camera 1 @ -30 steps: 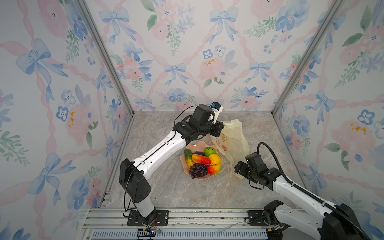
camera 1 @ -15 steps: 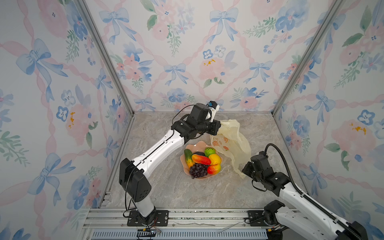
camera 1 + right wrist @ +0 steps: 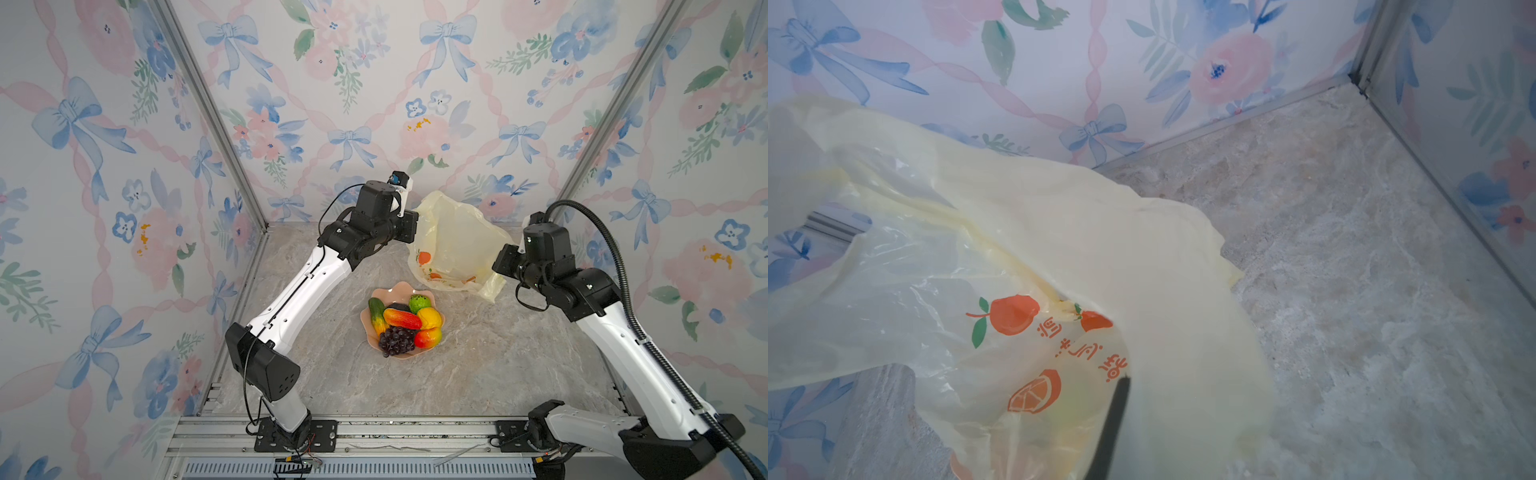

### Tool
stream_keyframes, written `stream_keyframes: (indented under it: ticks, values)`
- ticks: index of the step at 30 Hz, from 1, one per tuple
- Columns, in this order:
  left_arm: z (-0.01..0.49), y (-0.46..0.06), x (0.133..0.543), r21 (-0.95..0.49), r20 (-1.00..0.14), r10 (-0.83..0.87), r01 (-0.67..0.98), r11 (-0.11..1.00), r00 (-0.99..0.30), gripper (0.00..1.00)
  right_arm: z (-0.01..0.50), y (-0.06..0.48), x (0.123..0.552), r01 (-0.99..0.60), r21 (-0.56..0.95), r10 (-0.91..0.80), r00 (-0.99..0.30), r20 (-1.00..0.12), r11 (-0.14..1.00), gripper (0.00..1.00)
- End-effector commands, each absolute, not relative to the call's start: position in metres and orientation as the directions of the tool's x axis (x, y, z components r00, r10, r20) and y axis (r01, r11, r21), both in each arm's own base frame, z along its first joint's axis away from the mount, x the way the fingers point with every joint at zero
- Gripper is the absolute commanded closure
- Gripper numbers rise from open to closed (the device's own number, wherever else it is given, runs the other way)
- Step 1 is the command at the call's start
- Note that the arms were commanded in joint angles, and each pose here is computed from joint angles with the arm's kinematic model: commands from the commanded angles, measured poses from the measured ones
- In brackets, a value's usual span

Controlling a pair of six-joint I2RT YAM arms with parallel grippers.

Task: Place the fruits into the plastic bag
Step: Shake the plastic bag at the top-center of the table.

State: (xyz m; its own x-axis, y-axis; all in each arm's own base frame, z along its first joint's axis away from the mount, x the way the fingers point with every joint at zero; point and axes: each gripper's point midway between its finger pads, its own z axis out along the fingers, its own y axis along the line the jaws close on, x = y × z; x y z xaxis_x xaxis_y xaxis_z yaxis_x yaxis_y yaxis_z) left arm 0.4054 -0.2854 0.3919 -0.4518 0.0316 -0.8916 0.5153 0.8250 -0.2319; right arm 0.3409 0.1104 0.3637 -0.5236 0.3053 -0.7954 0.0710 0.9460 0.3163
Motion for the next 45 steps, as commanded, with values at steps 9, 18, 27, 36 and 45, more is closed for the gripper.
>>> stream_keyframes:
  ticks: [9, 18, 27, 36, 45]
  values:
    - [0.386, -0.226, 0.384, -0.226, -0.884, -0.008, 0.412, 0.883, -0.468, 1.00, 0.358, 0.174, 0.351, -0.109, 0.333, 0.166, -0.698, -0.697, 0.937, 1.00]
    - [0.346, -0.205, 0.473, -0.437, -0.764, -0.190, 0.277, 0.856, -0.617, 1.00, 0.331, 0.182, 0.466, -0.091, 0.401, 0.241, -0.672, -0.701, 0.912, 1.00]
    - [0.560, -0.209, 0.471, -0.350, -0.936, -0.319, 0.481, 0.804, -0.147, 1.00, 0.583, 0.195, 0.439, -0.336, 0.206, 0.196, -0.063, -0.979, 0.919, 1.00]
    - [0.597, -0.235, 0.339, 0.015, -0.962, -0.113, 0.462, 0.887, 0.249, 1.00, 0.589, 0.215, 0.345, -0.461, 0.093, 0.162, 0.111, -0.981, 0.882, 1.00]
    - [0.337, -0.128, 0.370, -0.219, -0.969, -0.189, 0.205, 0.954, -0.158, 1.00, 0.267, 0.273, 0.377, -0.393, 0.239, -0.040, -0.584, -0.811, 0.888, 1.00]
